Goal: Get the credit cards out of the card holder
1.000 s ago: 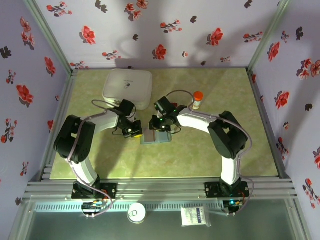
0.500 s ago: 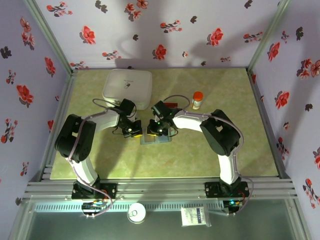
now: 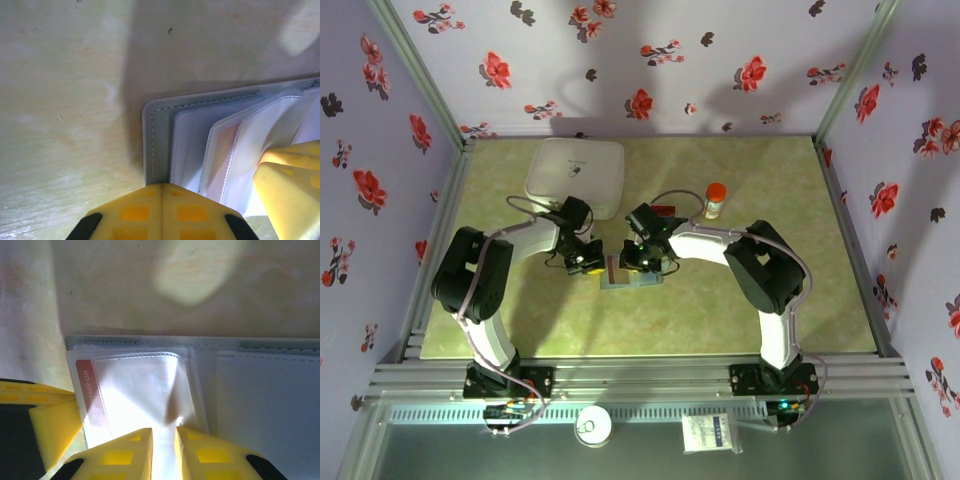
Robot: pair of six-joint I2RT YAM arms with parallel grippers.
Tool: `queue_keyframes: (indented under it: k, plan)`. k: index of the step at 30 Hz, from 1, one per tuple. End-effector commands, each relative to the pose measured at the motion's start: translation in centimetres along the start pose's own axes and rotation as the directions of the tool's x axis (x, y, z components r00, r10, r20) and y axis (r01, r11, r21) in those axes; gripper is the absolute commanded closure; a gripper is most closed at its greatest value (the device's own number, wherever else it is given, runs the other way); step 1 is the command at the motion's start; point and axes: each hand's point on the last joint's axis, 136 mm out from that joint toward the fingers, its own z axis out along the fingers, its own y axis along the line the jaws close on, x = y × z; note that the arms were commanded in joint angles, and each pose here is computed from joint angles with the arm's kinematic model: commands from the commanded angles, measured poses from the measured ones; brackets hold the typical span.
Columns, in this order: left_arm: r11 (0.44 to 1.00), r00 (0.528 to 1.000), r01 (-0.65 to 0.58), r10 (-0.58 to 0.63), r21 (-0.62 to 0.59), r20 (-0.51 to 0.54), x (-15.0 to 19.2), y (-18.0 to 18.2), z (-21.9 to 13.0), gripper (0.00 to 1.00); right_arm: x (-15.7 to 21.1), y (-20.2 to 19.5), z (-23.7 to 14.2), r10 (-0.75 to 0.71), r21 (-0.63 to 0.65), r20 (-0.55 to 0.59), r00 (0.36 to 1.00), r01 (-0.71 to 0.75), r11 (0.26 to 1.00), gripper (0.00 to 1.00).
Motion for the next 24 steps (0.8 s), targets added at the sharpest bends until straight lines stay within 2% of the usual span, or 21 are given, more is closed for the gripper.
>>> queue_keyframes:
  k: [1, 9, 18, 24]
  plan:
    - [0.999, 1.000, -0.005, 0.005, -0.046, -0.001, -0.7, 1.0, -0.1, 1.00, 0.5, -1.9, -0.1, 0.023, 0.032, -0.005, 1.000, -0.023, 0.999, 0.79]
    - [1.000, 0.998, -0.004, 0.004, 0.000, 0.061, -1.7, -0.8, -2.5, 0.99, 0.1, -2.2, 0.4, 0.089, -0.071, 0.016, 0.996, -0.087, 0.994, 0.79]
    - [0.990, 0.998, 0.004, -0.013, 0.141, 0.062, -0.9, -4.5, -3.1, 0.78, 0.2, -3.4, 1.1, 0.143, -0.120, 0.019, 0.990, -0.139, 0.983, 0.80]
    - [0.986, 0.999, 0.008, -0.014, 0.164, 0.035, -0.1, -5.3, -1.8, 0.71, 0.3, -3.5, 1.4, 0.151, -0.135, 0.006, 0.989, -0.149, 0.980, 0.80]
